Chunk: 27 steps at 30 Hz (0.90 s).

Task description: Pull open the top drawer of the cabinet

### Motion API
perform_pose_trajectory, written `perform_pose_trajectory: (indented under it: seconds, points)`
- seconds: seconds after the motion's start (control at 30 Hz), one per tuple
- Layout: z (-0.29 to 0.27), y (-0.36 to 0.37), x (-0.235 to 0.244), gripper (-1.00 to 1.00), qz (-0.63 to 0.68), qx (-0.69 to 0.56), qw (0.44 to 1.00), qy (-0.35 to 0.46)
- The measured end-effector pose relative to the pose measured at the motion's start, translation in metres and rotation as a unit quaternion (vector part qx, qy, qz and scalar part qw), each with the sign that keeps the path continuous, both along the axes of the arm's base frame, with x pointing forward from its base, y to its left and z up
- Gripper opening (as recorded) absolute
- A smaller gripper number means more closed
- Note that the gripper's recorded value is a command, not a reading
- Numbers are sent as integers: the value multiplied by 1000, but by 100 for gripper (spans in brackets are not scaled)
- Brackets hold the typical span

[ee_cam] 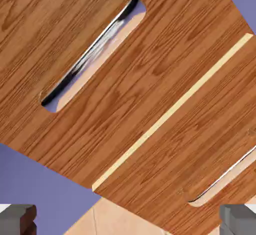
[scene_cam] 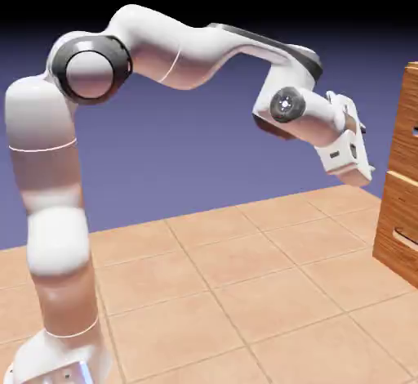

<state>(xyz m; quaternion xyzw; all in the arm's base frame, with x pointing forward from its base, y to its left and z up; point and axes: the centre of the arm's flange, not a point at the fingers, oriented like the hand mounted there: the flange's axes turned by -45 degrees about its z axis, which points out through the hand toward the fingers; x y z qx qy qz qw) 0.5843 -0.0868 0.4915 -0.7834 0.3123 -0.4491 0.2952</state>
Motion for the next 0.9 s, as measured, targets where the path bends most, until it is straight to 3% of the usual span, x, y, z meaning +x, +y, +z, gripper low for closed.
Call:
perform_pose_trajectory:
  seconds: [0.47, 0.9]
  points:
    - [-22, 0, 69, 0, -72, 160, 981, -85]
    - [-41, 7, 133, 0, -150, 299, 927, -168]
